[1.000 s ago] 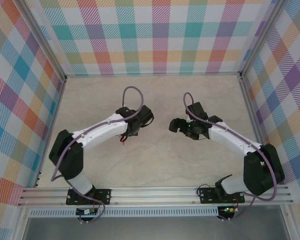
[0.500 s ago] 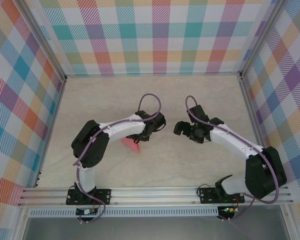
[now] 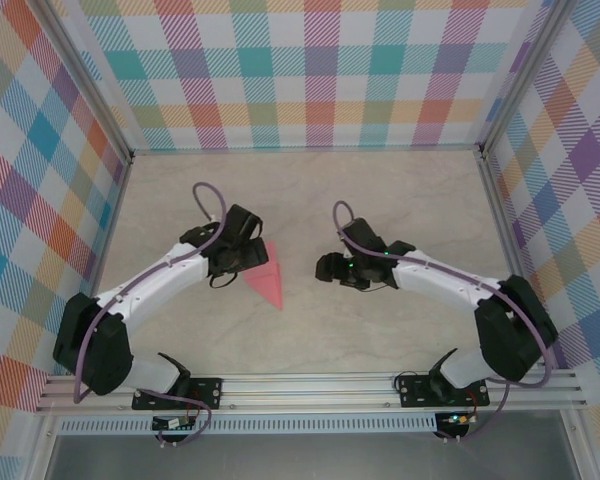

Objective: Fold a paper plane with a square sheet of paper (pick it up from the middle)
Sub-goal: Move the paper to the center of the table.

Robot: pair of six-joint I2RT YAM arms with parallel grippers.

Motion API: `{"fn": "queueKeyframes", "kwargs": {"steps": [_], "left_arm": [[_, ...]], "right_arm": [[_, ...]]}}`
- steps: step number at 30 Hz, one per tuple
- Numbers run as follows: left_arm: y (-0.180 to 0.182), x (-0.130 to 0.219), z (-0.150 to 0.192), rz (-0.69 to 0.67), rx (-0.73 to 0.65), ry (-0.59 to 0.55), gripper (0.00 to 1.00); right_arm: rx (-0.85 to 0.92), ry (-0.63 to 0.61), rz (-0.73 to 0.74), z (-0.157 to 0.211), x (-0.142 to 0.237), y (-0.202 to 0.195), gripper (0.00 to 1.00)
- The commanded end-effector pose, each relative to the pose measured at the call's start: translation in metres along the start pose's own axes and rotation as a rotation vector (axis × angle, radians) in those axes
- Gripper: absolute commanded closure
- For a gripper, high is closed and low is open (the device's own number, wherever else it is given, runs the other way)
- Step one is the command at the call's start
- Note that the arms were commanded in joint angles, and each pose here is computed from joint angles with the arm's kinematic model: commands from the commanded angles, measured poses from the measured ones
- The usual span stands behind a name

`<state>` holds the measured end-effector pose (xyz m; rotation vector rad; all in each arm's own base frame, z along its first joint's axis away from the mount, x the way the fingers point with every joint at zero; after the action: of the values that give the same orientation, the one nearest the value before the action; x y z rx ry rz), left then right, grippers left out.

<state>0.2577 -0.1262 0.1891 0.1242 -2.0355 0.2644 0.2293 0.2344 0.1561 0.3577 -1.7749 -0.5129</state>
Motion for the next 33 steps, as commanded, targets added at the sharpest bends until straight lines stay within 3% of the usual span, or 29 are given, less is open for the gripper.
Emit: {"fn": "queueKeyframes", "kwargs": {"steps": [1, 7, 11, 18, 23, 33], "left_arm": [[0.027, -0.006, 0.008, -0.012, 0.110, 0.024, 0.13], [0.063, -0.010, 0.021, -0.041, 0.212, 0.046, 0.08], [0.074, -0.011, 0.027, -0.039, 0.236, 0.055, 0.07], [0.074, -0.014, 0.029, -0.010, 0.232, 0.071, 0.06], [0.073, -0.015, 0.030, 0.002, 0.219, 0.080, 0.06], [0.067, -0.016, 0.033, 0.065, 0.199, 0.109, 0.05]], "right_arm": [[0.076, 0.018, -0.121, 0.005, -0.018, 0.051, 0.47], [0.130, 0.112, -0.153, 0.020, -0.061, 0.098, 0.62], [0.135, 0.151, -0.149, 0.024, -0.084, 0.110, 0.64], [0.160, 0.130, -0.012, 0.017, -0.115, 0.098, 0.66], [0.215, 0.199, 0.040, 0.021, -0.128, 0.080, 0.65], [0.423, 0.336, 0.070, 0.040, -0.104, 0.029, 0.65]]}}
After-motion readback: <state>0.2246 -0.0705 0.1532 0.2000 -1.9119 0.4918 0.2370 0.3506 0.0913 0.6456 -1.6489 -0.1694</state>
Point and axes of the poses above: each hand's point on the last joint's axis, 136 mm out from that joint toward the fingers, its own x axis back along the fingers, its own y axis along the line the jaws close on, z = x × y, the point moved 8 cm from there along x, back along the fingers, and after that the axes turned 6 degrees about -x, right-handed, at the moved point
